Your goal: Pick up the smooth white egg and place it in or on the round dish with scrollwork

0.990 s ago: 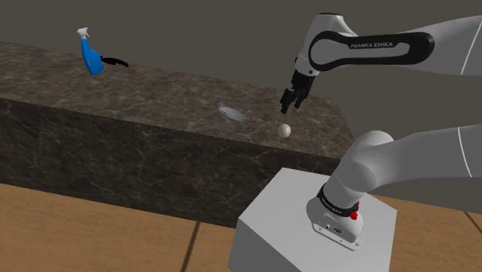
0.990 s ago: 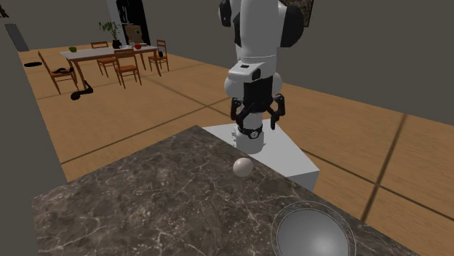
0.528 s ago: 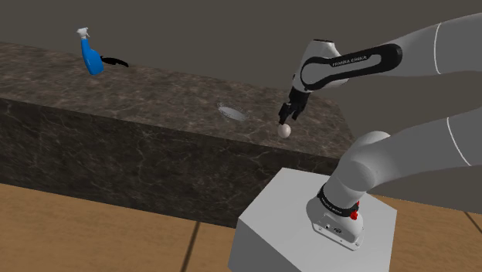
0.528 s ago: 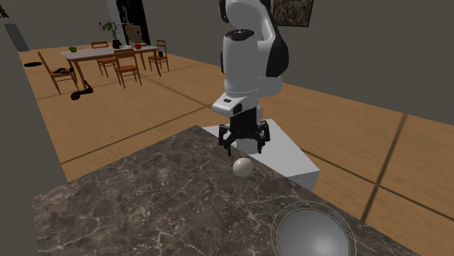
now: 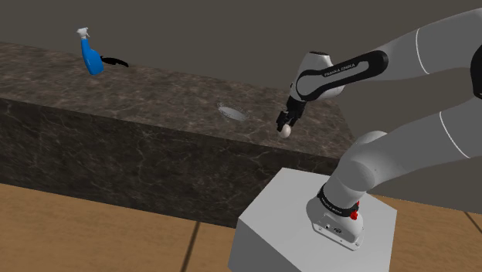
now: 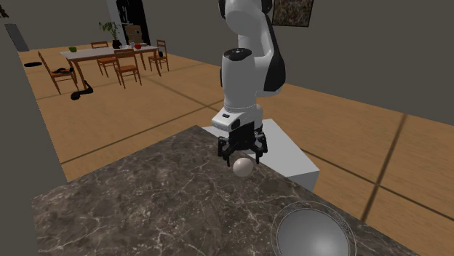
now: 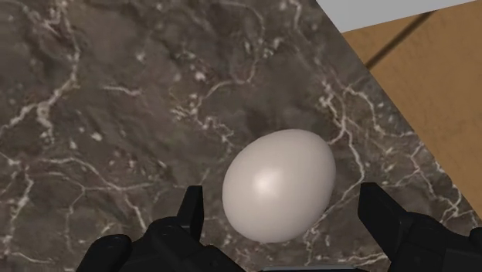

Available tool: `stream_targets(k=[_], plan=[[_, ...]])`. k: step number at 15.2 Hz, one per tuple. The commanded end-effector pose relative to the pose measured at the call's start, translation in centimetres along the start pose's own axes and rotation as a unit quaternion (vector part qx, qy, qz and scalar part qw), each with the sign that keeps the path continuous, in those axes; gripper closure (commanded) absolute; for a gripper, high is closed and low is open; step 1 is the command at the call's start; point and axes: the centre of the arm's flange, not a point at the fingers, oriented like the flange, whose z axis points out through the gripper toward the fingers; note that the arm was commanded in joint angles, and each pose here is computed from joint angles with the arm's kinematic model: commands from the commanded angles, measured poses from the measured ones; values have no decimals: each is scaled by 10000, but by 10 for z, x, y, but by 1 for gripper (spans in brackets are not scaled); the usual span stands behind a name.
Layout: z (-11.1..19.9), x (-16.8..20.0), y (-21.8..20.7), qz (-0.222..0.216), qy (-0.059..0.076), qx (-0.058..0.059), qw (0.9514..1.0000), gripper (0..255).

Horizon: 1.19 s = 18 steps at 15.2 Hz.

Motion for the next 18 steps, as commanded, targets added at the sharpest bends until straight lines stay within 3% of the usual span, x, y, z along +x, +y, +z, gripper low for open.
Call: stream_targets(k=[1,7,8,18], plan=[[4,0,0,1,3,-1,10000,0],[4,0,0,0,3,-1,10000,0],[4,0,0,0,3,-1,10000,255],[-1,0,0,1,3,-1,10000,255]])
